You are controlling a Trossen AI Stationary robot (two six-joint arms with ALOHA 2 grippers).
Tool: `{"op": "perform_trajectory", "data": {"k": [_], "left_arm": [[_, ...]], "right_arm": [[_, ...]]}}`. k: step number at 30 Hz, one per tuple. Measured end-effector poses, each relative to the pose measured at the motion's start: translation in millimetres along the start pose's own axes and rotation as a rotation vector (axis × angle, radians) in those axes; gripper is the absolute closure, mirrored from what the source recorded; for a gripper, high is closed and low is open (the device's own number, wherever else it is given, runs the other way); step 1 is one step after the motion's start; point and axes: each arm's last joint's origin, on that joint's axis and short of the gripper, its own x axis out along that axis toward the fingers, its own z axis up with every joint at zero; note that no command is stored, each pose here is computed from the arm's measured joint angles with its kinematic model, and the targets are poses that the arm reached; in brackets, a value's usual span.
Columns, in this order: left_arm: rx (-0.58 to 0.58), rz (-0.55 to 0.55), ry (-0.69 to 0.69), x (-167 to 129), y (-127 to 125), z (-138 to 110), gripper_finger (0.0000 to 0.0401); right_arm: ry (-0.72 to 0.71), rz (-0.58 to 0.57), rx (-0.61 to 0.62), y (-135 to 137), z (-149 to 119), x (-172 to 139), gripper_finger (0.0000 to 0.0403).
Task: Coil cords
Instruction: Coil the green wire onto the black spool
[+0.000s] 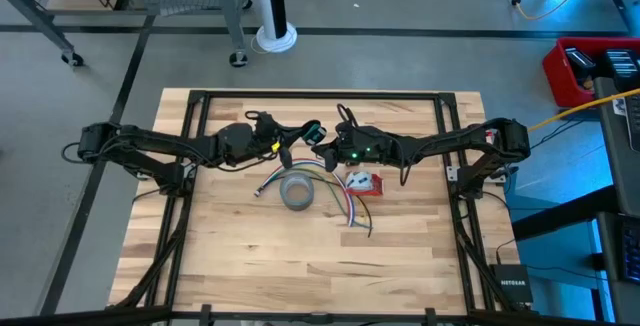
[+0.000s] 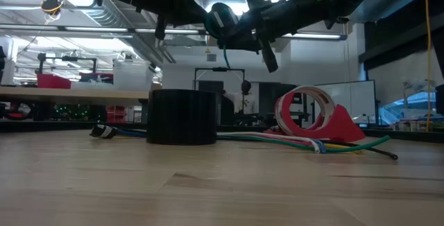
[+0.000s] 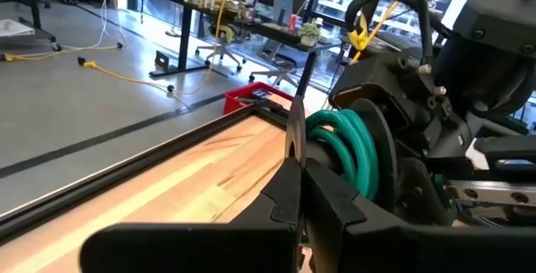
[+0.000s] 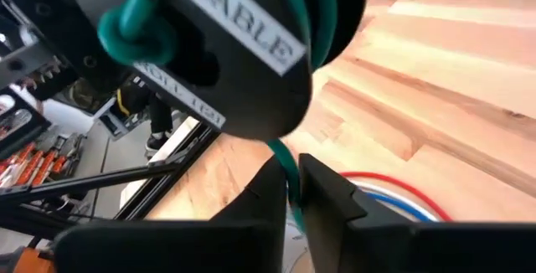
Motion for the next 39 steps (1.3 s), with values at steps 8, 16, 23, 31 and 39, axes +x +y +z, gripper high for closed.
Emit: {"op": "perform_trajectory", "data": {"k": [8,16,23,31,39], "left_arm": [[-0.003,-0.003,-0.005,0.0,-0.3,0.5,0.0401],[-0.004,-0.003,-0.006,-0.3,-0.3,0.9,0.0401],[-0.005,-0.005,-0.011,-0.3,-0.5,1.4,0.0401],[-0.003,-0.007,-0.018,-0.3,-0.7,2.1,0.0401],[0.0,-0.006,-0.014,-0.3,-0.5,1.7,0.0401]], "right_arm": [[0.031,0.019,-0.001,0.1,-1.3,0.0,0.0309],[0.101,-0.043,-0.006,-6.2,-7.8,-0.5,0.0291],[0.094,-0.036,-0.006,-5.5,-7.2,-0.4,0.0292],[0.109,-0.05,-0.007,-6.8,-8.5,-0.6,0.034],[0.125,-0.064,-0.031,-8.3,-10.0,-0.9,0.0386]]}}
